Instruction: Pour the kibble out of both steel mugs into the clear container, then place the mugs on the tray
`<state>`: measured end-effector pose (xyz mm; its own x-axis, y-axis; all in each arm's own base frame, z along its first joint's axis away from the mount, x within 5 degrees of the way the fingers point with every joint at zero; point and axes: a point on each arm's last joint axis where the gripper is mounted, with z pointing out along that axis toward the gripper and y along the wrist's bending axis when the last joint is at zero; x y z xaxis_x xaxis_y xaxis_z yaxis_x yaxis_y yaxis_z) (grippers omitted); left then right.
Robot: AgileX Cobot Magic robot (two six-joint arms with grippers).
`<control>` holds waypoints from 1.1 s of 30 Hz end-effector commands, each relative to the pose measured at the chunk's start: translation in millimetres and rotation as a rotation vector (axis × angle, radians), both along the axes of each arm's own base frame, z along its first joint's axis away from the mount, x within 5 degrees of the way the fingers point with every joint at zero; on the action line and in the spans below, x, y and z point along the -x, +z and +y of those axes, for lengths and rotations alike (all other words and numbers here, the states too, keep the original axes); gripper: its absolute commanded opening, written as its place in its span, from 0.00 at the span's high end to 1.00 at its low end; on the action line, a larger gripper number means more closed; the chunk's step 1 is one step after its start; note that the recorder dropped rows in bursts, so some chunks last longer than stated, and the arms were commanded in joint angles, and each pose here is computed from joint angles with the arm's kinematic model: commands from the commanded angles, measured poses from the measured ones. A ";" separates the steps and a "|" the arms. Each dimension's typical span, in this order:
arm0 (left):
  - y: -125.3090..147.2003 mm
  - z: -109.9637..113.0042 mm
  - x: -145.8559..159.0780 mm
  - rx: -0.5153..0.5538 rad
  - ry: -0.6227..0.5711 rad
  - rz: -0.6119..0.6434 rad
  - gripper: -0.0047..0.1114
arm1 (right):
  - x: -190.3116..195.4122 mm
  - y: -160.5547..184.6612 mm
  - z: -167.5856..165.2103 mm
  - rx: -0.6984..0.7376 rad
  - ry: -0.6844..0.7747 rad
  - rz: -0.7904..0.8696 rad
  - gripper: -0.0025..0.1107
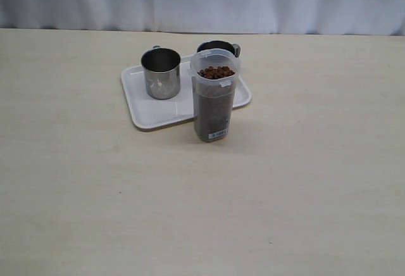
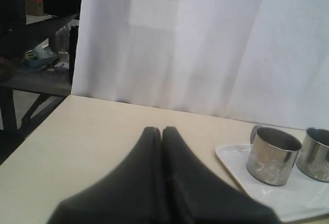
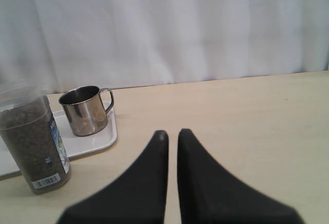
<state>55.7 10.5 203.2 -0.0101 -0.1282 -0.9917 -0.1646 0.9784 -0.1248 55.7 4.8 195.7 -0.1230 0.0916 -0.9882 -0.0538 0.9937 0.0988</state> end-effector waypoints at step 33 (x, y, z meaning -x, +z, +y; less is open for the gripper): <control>-7.4 -7.5 -0.3 -0.163 -0.092 0.093 0.96 | 0.1 -1.3 0.2 -0.002 0.003 0.001 0.93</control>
